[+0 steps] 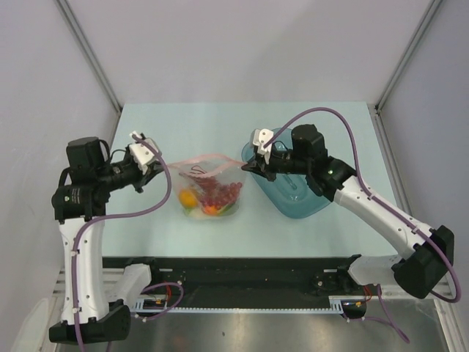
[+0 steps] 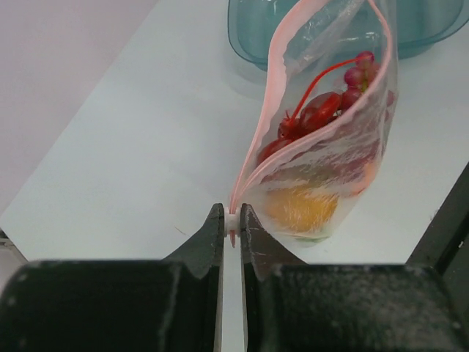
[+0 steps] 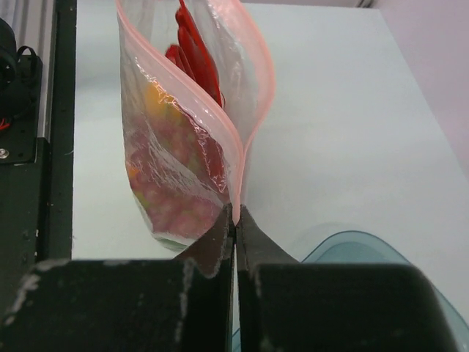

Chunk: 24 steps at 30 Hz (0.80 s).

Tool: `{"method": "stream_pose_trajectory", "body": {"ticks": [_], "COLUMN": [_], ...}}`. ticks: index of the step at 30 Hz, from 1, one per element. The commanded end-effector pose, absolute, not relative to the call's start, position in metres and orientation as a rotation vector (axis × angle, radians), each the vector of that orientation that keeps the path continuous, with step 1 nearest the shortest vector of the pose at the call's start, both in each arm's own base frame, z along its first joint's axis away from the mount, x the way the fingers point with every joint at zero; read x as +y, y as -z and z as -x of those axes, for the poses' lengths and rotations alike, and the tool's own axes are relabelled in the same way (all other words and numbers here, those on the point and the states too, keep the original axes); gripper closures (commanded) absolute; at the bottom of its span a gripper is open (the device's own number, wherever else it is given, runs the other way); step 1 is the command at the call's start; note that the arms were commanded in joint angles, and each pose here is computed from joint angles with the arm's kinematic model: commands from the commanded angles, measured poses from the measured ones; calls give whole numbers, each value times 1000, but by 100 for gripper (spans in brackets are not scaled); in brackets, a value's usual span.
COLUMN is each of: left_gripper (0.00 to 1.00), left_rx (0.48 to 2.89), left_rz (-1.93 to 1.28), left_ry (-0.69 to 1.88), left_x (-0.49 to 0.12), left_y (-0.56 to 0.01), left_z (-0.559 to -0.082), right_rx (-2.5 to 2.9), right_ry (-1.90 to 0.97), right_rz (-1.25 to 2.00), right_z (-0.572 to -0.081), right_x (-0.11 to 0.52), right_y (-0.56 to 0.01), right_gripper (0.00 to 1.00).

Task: Place the food in the zip-top bag and seal the zipper
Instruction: Zip the zipper food storage bag at the center of the board.

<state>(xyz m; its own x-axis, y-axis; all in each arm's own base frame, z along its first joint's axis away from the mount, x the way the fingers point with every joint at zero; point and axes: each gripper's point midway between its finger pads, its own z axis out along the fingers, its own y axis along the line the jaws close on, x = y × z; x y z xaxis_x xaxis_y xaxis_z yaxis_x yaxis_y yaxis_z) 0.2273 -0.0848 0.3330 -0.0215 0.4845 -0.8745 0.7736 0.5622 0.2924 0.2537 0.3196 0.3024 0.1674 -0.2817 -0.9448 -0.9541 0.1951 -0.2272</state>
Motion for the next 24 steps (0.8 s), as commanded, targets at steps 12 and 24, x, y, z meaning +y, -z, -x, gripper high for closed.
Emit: {"method": "stream_pose_trajectory", "body": {"ticks": [12, 24], "left_gripper": [36, 31], "left_rx": [1621, 1714], "left_rz": [-1107, -1355], "left_ry": [470, 586], "left_x": [-105, -117], "left_y": [-349, -280], "left_z": [-208, -140], "right_rx": [1285, 1351], "right_ry": [-806, -845], "right_rz": [1300, 1196], "right_z": [-245, -243], "right_x": [320, 323], "right_y": [-329, -339], "right_gripper": [100, 100]}}
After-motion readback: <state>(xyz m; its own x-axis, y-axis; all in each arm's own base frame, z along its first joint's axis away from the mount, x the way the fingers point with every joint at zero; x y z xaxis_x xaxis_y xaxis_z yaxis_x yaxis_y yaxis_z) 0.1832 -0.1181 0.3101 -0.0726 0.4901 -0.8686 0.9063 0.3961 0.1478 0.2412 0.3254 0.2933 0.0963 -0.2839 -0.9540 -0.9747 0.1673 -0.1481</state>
